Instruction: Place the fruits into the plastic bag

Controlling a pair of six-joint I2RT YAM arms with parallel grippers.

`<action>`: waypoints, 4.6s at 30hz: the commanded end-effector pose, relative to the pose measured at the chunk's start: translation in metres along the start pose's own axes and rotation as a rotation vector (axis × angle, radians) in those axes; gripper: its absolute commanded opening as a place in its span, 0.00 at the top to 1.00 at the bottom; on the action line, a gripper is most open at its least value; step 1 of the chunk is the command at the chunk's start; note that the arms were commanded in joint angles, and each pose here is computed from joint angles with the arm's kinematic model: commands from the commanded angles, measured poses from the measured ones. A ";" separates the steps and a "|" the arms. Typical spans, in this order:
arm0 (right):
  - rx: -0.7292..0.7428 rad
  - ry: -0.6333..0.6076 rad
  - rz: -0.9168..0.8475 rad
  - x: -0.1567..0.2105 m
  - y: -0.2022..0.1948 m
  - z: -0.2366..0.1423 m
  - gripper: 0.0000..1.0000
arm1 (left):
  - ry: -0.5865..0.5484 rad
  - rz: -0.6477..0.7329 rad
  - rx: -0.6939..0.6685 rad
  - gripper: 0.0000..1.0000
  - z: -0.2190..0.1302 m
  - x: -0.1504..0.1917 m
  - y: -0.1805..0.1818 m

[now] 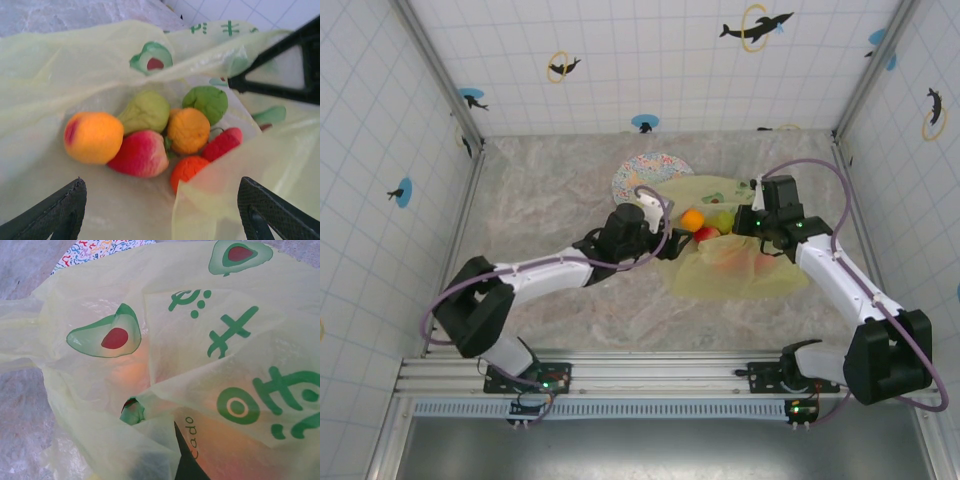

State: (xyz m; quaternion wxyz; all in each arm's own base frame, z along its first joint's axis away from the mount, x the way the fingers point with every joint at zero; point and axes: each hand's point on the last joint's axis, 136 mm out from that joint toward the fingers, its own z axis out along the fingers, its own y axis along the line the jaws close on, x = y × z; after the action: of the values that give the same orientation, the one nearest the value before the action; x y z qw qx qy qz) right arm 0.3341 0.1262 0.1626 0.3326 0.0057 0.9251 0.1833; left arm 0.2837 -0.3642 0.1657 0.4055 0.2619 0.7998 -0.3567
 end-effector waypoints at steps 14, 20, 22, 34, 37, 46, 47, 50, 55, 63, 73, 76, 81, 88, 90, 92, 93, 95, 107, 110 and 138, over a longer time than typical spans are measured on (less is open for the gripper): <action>-0.023 -0.034 0.002 -0.008 0.003 -0.002 1.00 | 0.100 -0.328 -0.207 0.20 -0.033 0.077 0.044; -0.044 -0.050 -0.003 -0.012 0.007 -0.006 1.00 | 0.120 -0.414 -0.252 0.20 -0.030 0.093 0.054; -0.051 -0.052 -0.006 -0.013 0.009 -0.007 1.00 | 0.120 -0.439 -0.263 0.20 -0.030 0.096 0.056; -0.076 -0.047 -0.005 -0.011 0.011 -0.003 1.00 | 0.143 -0.568 -0.231 0.20 -0.012 0.111 0.055; -0.078 -0.044 0.003 -0.007 0.010 -0.001 1.00 | 0.146 -0.578 -0.220 0.20 -0.006 0.112 0.054; -0.070 -0.044 0.014 -0.003 0.008 -0.004 1.00 | 0.168 -0.590 -0.206 0.21 0.005 0.120 0.054; -0.069 -0.045 0.013 -0.003 0.008 -0.004 1.00 | 0.174 -0.591 -0.207 0.21 0.006 0.122 0.055; -0.068 -0.044 0.014 -0.003 0.007 -0.004 1.00 | 0.174 -0.593 -0.193 0.25 0.011 0.122 0.053; -0.066 -0.040 0.014 -0.002 0.007 -0.004 1.00 | 0.177 -0.592 -0.119 0.36 0.027 0.112 0.042; -0.064 -0.039 0.015 -0.002 0.007 -0.003 1.00 | 0.176 -0.598 -0.029 0.69 0.039 0.106 0.027; -0.024 -0.059 -0.012 -0.015 0.002 -0.012 1.00 | 0.123 -0.507 0.065 0.98 0.021 0.066 0.007; -0.016 -0.080 -0.014 -0.021 0.001 -0.019 1.00 | 0.082 -0.491 0.129 1.00 0.011 0.042 -0.007; 0.001 -0.108 -0.015 -0.033 -0.003 -0.032 1.00 | 0.039 -0.457 0.202 1.00 0.003 0.005 -0.028; 0.023 -0.150 -0.019 -0.046 -0.005 -0.052 1.00 | 0.008 -0.467 0.281 1.00 -0.006 -0.023 -0.047; 0.026 -0.166 -0.024 -0.052 -0.004 -0.059 1.00 | -0.001 -0.445 0.294 1.00 -0.010 -0.033 -0.052; 0.034 -0.182 -0.030 -0.059 -0.003 -0.067 1.00 | -0.011 -0.414 0.303 1.00 -0.014 -0.046 -0.058; 0.039 -0.191 -0.036 -0.064 -0.002 -0.071 1.00 | -0.018 -0.389 0.307 1.00 -0.017 -0.054 -0.061; 0.054 -0.210 -0.045 -0.073 -0.003 -0.081 1.00 | -0.041 -0.347 0.308 1.00 -0.023 -0.073 -0.066; 0.045 -0.251 0.002 -0.079 -0.007 -0.096 1.00 | -0.087 -0.301 0.295 1.00 -0.035 -0.119 -0.051; 0.001 -0.207 0.033 -0.061 -0.006 -0.077 1.00 | -0.064 -0.288 0.255 1.00 -0.029 -0.114 -0.039; -0.083 -0.185 0.076 -0.024 0.012 -0.048 1.00 | -0.054 -0.217 0.130 1.00 -0.039 -0.110 -0.008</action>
State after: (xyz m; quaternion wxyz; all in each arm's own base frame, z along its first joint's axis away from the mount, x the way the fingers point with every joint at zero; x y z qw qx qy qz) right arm 0.3211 0.1206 0.2208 0.4010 0.0358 0.8845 0.2357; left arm 0.3194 -0.3549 0.2865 0.3700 0.1868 0.7855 -0.4596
